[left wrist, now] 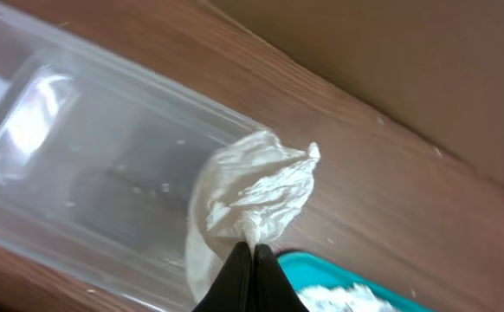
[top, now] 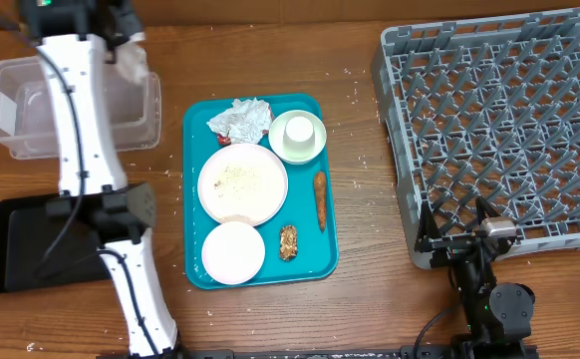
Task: Sort waste into correct bins and load items into the dishwasher
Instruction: 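Carry the tissue left and drop it into the clear plastic bin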
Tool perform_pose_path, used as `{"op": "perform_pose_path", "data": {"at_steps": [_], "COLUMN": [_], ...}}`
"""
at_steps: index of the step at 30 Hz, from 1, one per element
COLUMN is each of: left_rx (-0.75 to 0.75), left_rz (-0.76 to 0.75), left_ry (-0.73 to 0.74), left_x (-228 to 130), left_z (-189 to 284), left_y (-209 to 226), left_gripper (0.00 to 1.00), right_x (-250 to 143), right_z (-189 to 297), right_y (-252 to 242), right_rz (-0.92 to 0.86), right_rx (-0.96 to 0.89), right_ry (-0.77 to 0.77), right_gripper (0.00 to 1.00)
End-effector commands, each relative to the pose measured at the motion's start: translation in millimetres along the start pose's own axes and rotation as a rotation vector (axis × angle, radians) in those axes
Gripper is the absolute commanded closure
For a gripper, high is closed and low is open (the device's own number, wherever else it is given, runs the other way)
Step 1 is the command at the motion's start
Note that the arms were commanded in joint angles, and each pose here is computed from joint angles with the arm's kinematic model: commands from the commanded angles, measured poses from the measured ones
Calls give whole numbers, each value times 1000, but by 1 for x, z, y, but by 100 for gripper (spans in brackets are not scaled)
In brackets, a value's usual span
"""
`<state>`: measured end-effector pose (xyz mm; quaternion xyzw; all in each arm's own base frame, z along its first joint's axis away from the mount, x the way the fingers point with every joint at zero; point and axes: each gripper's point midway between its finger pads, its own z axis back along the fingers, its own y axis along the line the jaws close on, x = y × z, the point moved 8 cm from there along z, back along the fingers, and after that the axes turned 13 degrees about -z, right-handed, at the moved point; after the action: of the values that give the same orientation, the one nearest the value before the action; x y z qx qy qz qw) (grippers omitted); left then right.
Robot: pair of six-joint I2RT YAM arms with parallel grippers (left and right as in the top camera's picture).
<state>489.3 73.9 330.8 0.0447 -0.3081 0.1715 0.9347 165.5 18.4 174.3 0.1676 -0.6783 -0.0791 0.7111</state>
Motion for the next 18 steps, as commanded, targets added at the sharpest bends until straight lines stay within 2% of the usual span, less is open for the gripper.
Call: {"op": "perform_pose_path", "data": {"at_steps": [1,7,10,11,13,14,15,17,18], "left_rx": [3,74,92,102,108,110,112,103,82], "left_rz": [130,191,212,223,230,230,230,229,229], "left_ry": [-32,-27,-16,-4,15,27,36,48,60], "left_x": [9,12,12,10,8,6,4,3,1], "left_z": [3,-6,-14,-20,-24,-26,-26,-26,-27], "left_y": [25,65,78,86,91,91,92,91,88], "left_gripper": [96,96,82,71,71,67,58,18,17], "right_x": [-2,-2,-2,-2,-2,-2,-2,-2,-2], "right_z": [0,0,0,0,0,0,0,0,0], "right_y": [-1,-1,-1,-1,-1,-1,-1,-1,-1], "right_rz": [3,3,3,3,3,3,3,3,3], "right_rx": [-3,-3,-3,-3,-3,-3,-3,-3,-3], "right_ry": [-4,-4,-4,-4,-4,-4,-4,-4,-4], "right_gripper": [0,0,0,0,0,0,0,0,0]}}
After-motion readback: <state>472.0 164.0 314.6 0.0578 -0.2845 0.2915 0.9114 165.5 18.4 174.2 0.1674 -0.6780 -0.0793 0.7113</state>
